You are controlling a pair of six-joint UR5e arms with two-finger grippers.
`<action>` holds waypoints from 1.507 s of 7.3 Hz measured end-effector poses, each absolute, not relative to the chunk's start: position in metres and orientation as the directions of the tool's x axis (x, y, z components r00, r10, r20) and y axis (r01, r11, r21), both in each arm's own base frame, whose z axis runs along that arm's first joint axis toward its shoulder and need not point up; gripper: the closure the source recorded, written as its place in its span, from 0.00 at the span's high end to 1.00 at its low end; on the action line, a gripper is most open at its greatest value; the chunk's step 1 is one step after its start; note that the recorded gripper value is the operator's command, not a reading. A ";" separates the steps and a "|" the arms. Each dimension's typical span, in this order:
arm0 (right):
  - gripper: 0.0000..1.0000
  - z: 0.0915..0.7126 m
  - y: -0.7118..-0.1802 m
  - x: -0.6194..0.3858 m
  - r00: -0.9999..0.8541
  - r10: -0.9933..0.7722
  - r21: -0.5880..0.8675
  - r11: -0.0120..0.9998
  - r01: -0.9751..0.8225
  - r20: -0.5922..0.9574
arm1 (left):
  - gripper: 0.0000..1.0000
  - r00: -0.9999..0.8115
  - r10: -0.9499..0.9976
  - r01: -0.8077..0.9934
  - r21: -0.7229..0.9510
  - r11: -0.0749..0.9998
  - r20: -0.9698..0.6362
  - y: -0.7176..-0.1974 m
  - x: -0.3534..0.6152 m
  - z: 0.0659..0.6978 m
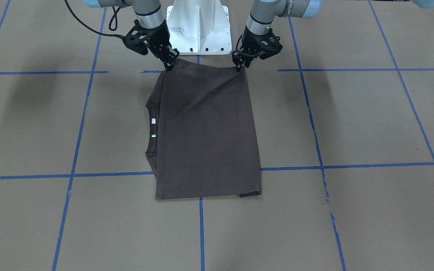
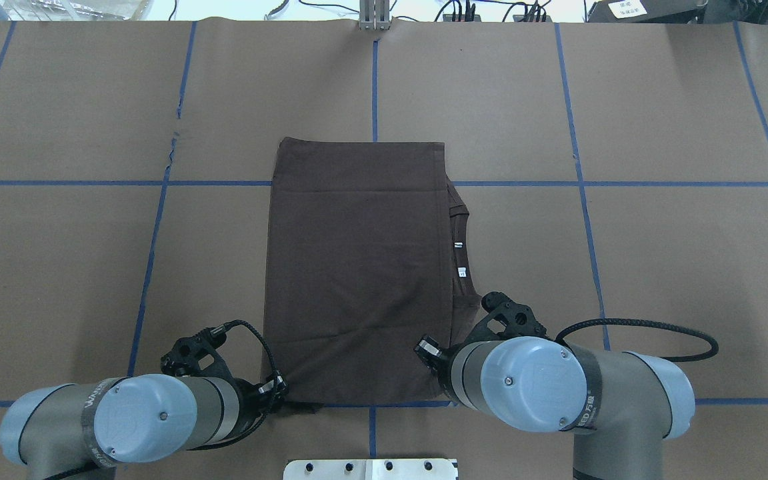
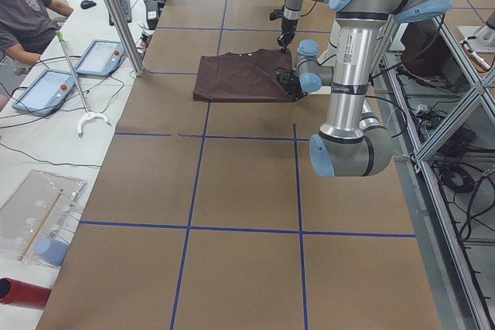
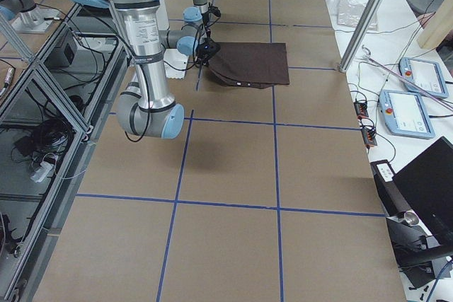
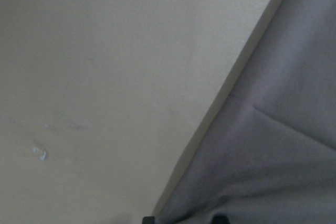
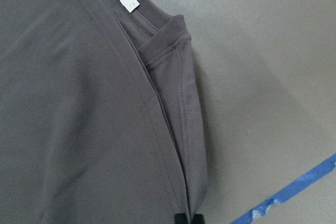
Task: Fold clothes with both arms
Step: 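Lift the near edge with both grippers and fold it away from the robot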
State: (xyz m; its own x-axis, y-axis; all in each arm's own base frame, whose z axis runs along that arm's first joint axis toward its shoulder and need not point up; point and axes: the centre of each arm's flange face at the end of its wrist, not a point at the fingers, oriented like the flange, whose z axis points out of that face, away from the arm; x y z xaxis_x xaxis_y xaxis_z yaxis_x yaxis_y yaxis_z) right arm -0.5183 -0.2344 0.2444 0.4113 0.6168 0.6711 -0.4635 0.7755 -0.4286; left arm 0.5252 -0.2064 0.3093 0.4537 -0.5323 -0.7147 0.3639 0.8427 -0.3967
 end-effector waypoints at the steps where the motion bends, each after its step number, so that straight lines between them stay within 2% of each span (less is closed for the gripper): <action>1: 0.00 0.244 -0.234 -0.518 0.412 0.617 -0.429 0.776 -0.463 0.671 | 0.00 0.454 -0.533 0.362 -0.398 0.843 -0.714 -0.205 0.527 0.309; 5: 0.00 0.244 -0.234 -0.514 0.409 0.617 -0.430 0.775 -0.463 0.672 | 0.00 0.443 -0.533 0.363 -0.399 0.842 -0.721 -0.209 0.519 0.302; 9: 0.00 0.231 -0.217 -0.448 0.374 0.620 -0.471 0.777 -0.419 0.690 | 0.00 0.402 -0.518 0.275 -0.440 0.855 -0.755 -0.187 0.434 0.211; 11: 0.00 0.204 -0.215 -0.404 0.351 0.630 -0.511 0.772 -0.378 0.693 | 0.00 0.396 -0.522 0.231 -0.468 0.853 -0.755 -0.185 0.422 0.196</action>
State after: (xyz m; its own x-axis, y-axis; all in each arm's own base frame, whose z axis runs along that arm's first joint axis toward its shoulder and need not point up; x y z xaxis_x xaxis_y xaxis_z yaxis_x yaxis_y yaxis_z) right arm -0.4042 -0.2146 0.2041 0.3507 0.6304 0.6925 -0.3785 0.7718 -0.5109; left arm 0.4219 -0.1851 0.1961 0.3956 -0.5223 -0.7555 0.2314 0.8527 -0.4683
